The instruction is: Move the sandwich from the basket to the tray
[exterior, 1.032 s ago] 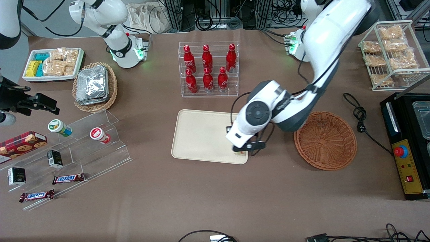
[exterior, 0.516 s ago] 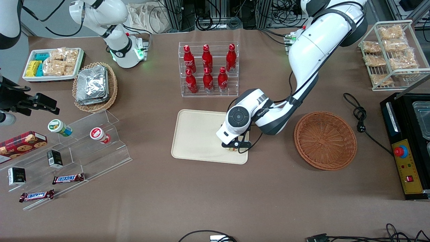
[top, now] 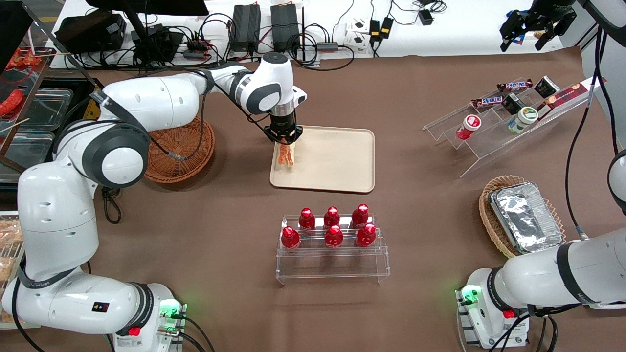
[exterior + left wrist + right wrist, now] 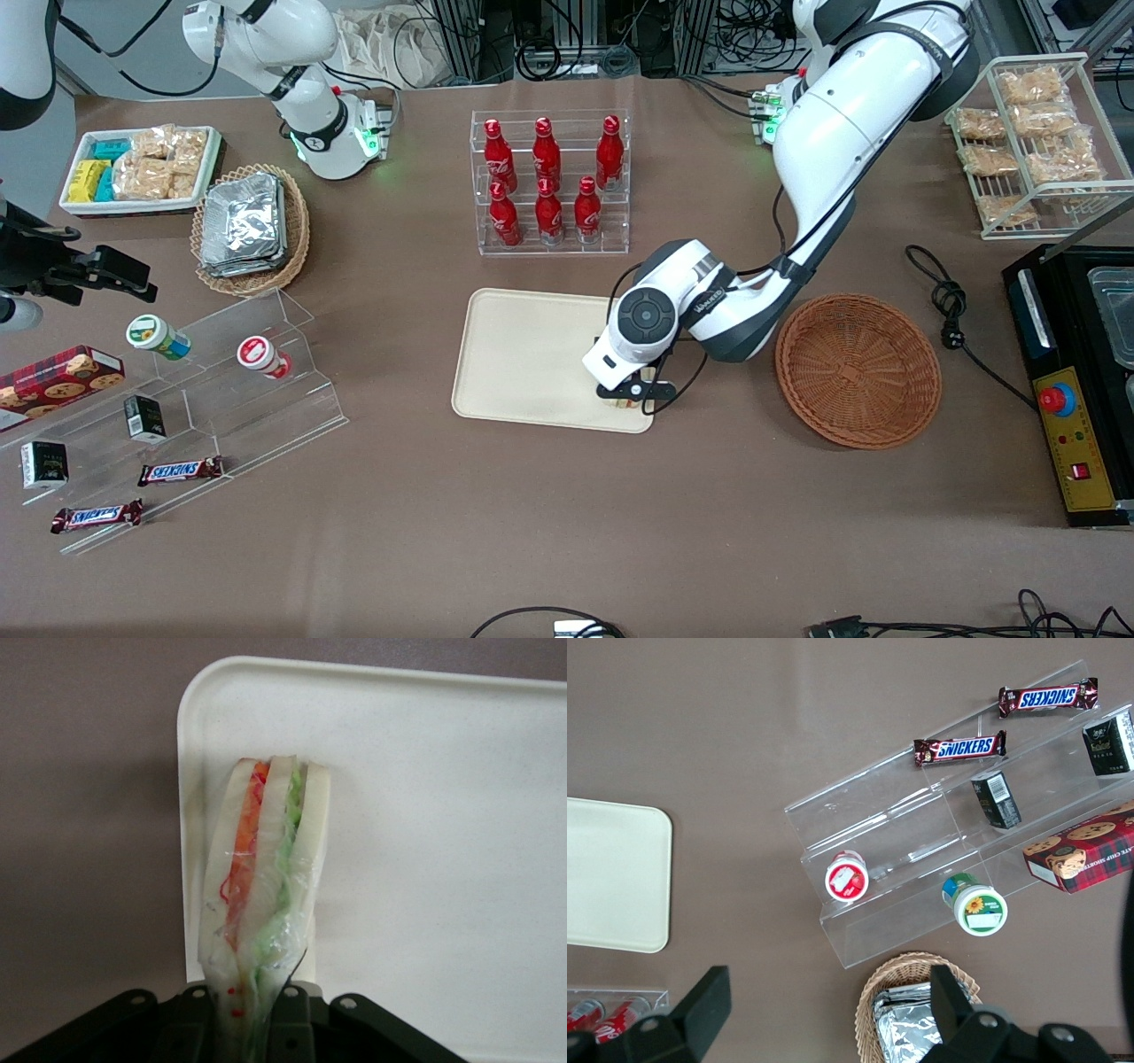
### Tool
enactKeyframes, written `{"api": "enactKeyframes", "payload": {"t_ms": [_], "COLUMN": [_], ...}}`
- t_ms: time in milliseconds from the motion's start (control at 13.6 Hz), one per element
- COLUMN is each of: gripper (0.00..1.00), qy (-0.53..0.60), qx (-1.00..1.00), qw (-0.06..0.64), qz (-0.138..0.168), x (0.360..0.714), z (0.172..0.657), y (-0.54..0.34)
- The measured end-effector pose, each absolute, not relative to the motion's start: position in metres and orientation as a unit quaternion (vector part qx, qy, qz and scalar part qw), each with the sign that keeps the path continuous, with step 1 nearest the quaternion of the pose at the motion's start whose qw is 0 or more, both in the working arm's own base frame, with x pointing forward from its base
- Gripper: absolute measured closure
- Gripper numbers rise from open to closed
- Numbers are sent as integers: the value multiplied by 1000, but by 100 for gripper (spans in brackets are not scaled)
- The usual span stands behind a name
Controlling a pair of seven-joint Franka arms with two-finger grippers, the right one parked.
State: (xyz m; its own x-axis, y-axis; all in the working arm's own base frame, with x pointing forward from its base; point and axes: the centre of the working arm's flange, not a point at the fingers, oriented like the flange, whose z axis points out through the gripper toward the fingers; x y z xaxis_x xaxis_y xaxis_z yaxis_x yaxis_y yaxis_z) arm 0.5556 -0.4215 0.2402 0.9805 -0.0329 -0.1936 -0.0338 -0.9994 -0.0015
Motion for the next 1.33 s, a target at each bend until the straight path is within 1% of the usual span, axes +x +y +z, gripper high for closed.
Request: {"api": "enactKeyframes", "payload": {"t_ms": [74,221,295,368,442,589,663,811,884,1105,1326], "gripper": [77,57,46,37,26,4,0,0,0,0,0], "qy": [16,16,15,13,10,-2,-9,-3,10,27,38], "qx": [-995,-995,-996,-997,-997,-998,-999,-998,-998,-997,-998], "qw": [2,0,-2,-4,-4,12,23,46,54,51,35], "qz": [97,94,89,80,71,55,47,35,30,42,43], "x": [556,557,560,564,568,577,579,578,577,562,539], "z": [240,243,250,262,279,327,354,399,413,429,445], "y": [-421,-422,-422,-422,-418,-398,-385,-355,-334,-271,-210]}}
